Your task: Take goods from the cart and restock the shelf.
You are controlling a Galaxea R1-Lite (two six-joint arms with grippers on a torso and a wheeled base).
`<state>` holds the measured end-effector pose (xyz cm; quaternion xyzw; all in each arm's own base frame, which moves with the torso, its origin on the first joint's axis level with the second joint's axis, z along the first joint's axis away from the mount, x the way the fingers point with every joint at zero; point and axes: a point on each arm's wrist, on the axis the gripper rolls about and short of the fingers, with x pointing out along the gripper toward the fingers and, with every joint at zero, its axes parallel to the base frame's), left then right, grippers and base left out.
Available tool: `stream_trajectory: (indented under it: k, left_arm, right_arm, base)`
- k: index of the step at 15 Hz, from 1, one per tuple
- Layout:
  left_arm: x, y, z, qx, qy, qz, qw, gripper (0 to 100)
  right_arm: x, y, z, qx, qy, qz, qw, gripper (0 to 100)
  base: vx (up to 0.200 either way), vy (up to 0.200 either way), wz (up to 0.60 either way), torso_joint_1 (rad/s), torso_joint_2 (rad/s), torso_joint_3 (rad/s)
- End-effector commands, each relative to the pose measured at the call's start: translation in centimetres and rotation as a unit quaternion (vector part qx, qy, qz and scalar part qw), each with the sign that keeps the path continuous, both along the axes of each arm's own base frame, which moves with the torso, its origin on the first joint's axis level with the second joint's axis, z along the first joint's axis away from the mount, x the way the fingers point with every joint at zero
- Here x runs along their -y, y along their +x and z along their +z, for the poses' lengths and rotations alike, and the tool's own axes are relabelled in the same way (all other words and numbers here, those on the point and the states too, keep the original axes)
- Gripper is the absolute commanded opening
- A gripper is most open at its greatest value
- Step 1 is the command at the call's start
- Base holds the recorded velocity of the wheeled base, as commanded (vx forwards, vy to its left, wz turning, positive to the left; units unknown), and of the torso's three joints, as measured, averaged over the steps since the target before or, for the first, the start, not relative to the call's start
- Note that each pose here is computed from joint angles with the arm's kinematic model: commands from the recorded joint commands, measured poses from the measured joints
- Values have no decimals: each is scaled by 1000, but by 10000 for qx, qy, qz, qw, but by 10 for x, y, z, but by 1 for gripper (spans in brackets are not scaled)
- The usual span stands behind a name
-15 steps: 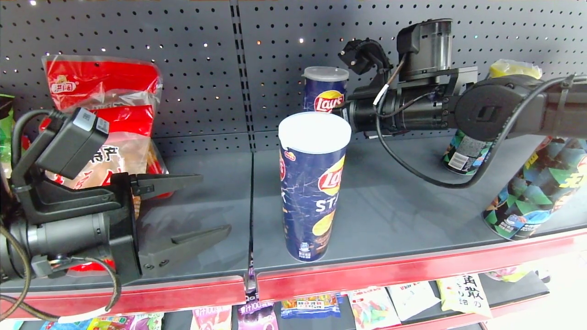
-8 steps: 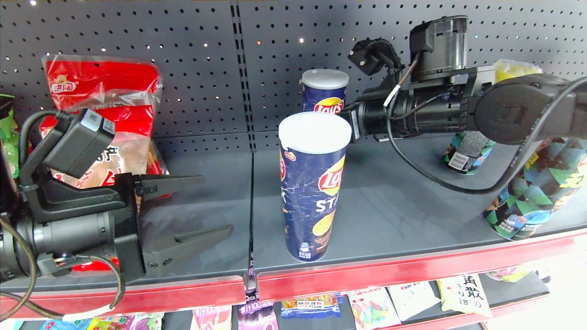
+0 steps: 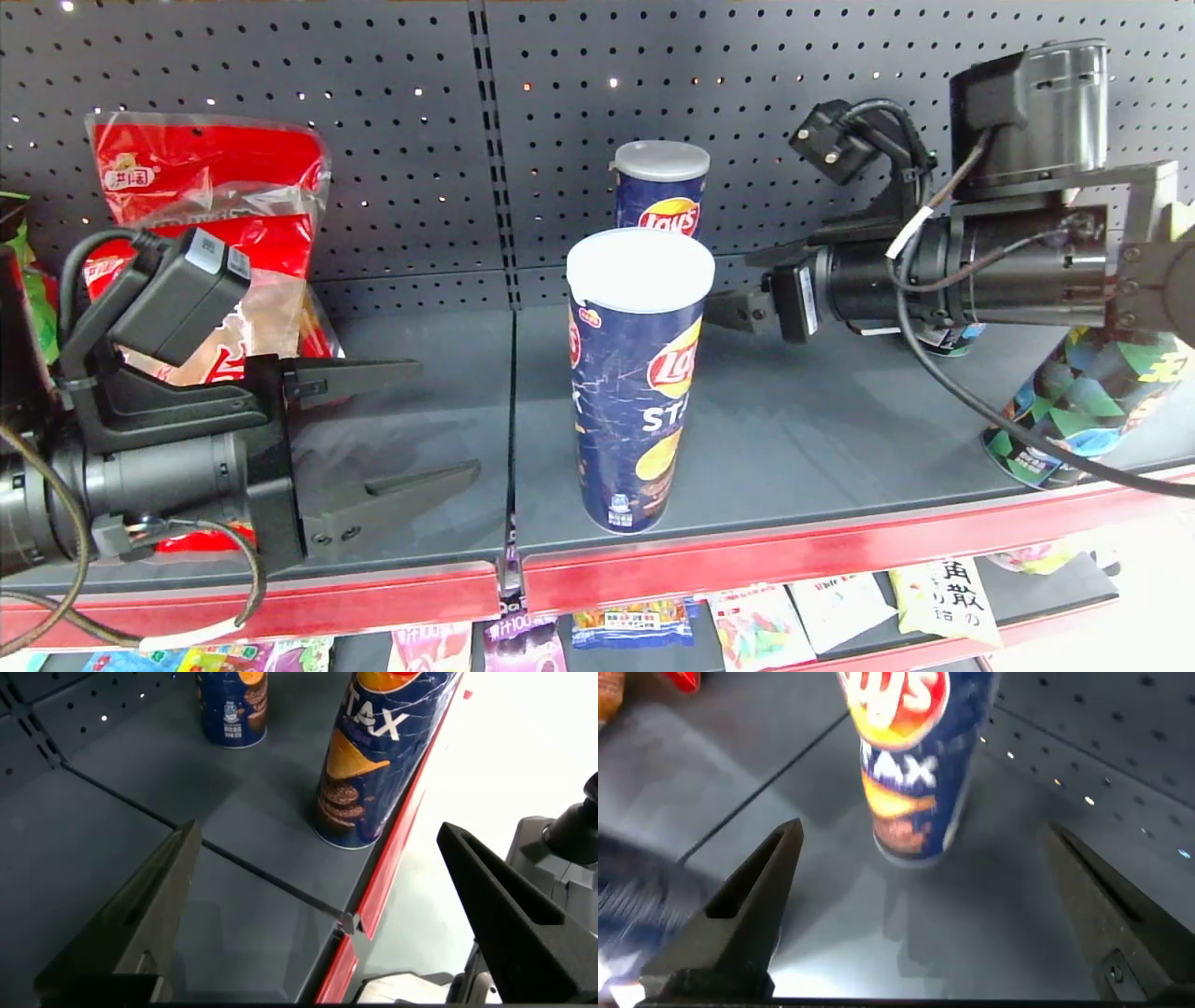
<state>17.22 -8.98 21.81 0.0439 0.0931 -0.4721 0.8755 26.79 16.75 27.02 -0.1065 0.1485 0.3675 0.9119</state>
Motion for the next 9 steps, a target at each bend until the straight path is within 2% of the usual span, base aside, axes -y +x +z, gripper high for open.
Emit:
stream_trajectory:
  k: [1, 2, 7, 9]
  left_arm:
    - [5, 0, -2, 79, 111, -127, 9998, 100]
    - [8, 0, -4, 91, 179, -134, 9997, 100]
    - [25, 5, -3, 118, 301, -44, 9995, 100]
    - [30, 5, -1, 145, 297, -98, 9994, 100]
  right_arm:
    - [16, -27, 7, 99, 46, -7, 9999, 100]
    - [22, -38, 5, 84, 29, 3, 10000, 100]
    - [61, -105, -25, 248, 30, 72, 9997, 100]
    - [75, -133, -37, 294, -5, 199, 9994, 100]
  base:
    - [0, 0, 0, 0, 0, 0]
    - [0, 0, 0, 0, 0, 0]
    - [0, 0, 0, 0, 0, 0]
    - [0, 0, 0, 0, 0, 0]
